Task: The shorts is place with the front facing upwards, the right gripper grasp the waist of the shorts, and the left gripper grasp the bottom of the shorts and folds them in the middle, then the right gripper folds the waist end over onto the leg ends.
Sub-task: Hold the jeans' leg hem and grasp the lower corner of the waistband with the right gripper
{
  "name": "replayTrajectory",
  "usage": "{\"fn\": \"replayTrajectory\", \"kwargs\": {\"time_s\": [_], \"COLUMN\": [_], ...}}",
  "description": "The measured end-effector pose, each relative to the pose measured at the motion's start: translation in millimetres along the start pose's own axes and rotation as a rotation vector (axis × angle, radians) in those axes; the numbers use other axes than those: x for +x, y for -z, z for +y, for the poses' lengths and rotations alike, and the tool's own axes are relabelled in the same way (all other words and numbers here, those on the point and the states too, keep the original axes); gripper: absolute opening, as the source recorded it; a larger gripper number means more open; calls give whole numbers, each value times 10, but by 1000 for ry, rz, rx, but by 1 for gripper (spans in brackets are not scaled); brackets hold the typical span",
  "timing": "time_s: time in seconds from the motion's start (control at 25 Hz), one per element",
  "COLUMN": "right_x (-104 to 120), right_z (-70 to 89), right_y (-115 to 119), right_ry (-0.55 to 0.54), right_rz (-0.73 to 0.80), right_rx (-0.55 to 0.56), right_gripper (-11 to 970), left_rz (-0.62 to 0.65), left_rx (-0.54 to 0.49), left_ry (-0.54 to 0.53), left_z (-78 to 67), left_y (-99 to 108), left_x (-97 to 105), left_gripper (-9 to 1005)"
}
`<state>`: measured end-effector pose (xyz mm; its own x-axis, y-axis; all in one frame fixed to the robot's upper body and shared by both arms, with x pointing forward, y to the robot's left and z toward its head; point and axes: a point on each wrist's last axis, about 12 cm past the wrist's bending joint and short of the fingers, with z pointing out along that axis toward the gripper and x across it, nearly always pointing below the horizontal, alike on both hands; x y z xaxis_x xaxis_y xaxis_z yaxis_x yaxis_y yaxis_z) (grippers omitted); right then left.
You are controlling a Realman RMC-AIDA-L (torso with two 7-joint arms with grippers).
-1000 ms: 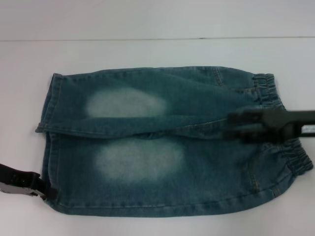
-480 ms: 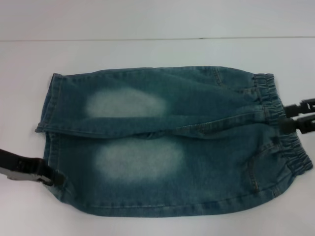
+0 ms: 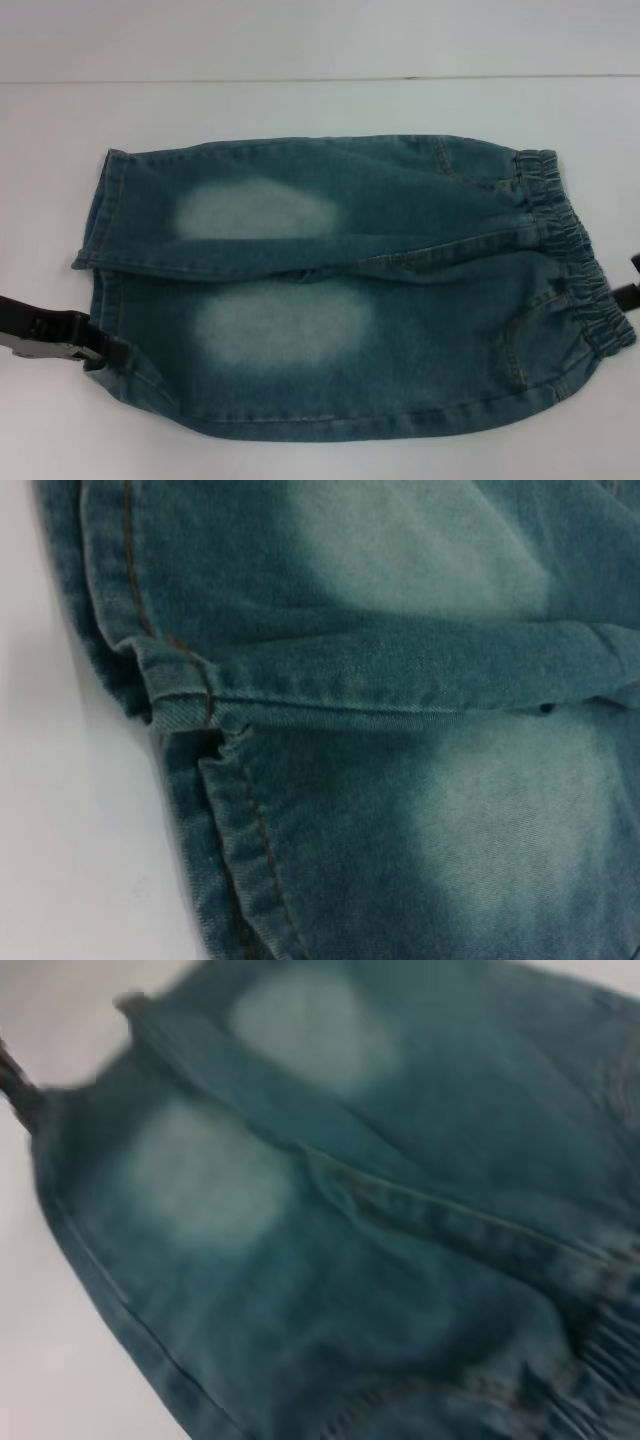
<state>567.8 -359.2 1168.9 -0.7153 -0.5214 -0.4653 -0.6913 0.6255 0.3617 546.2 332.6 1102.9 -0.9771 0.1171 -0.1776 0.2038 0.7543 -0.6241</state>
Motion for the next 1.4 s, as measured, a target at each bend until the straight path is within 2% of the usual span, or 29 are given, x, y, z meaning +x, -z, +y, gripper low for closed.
{"fn": "replayTrajectory", "kwargs": {"time_s": [0.32,0.56,0.92,1.4], "right_x": [-111,-204,-247,-216], "right_z": [-19,-3,39,54], "right_y": [-100,-240,-428,-551], "right_ry": [11,28,42,47], "right_rz": [174,245,331,397], "right_rx": [71,104,87,91], "right_gripper": [786,783,780,775], "left_rz": [7,9,12,23], "left_rx": [-1,-2,-1,7], "left_ry": [-1,-4,-3,0], "left_z": [-5,-10,-13,-20], "left_y": [-31,-39,-54,-90], "left_x": [3,-2,2,14], "left_gripper": [24,24,23,23]}}
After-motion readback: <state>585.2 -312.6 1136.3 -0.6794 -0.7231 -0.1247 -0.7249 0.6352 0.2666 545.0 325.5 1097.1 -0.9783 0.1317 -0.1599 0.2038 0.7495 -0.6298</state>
